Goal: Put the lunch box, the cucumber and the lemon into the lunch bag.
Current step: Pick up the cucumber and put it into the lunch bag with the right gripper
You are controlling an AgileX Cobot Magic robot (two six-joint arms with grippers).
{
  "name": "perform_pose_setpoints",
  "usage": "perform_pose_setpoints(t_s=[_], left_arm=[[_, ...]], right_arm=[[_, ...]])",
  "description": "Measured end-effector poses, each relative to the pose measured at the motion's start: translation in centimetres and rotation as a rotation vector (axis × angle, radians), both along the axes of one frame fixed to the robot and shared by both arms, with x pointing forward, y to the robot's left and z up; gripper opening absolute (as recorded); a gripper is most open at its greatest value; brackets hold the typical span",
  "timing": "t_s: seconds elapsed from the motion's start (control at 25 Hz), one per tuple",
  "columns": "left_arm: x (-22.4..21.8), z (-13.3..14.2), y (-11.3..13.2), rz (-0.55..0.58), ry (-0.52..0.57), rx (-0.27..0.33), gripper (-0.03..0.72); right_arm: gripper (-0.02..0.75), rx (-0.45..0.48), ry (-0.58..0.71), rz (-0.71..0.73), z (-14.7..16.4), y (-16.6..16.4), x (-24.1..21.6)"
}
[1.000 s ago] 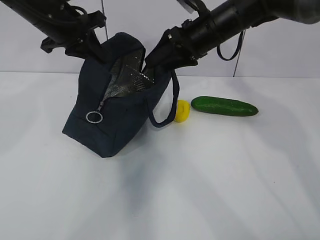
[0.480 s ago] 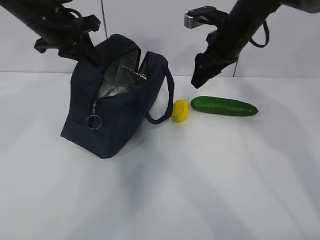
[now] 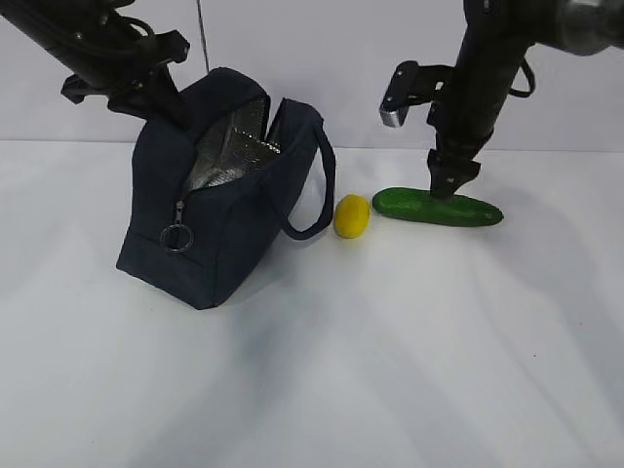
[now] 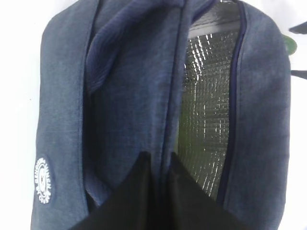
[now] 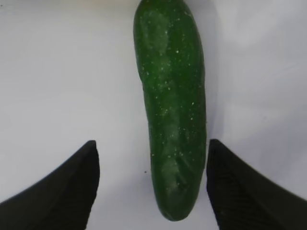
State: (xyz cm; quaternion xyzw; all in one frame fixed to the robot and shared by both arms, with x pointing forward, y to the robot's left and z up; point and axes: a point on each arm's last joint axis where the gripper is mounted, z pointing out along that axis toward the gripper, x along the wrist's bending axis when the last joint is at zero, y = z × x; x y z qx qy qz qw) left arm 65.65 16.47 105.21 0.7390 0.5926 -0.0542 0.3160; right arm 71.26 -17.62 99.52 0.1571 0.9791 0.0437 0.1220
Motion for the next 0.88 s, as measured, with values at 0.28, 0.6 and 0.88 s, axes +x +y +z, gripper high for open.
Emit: perform_pose_setpoints(t_s=[0.28, 0.6, 0.88], left_arm=[[0.0, 0.0, 0.0, -0.006, -0.005, 0.004, 0.021], [0.1, -0.1, 0.3, -0.01, -0.011, 0.028, 0.021], [0.1, -0.1, 0.3, -0.01, -0.011, 0.028, 0.021]], right_arm=[[0.541, -0.059, -0.002, 0.053, -3.5, -0.1, 1.2], [0.541, -0.093, -0.066, 0.074, -5.7, -0.1, 2.4], [0.541, -0.097, -0.053, 0.081, -7.5, 0.0, 2.7]])
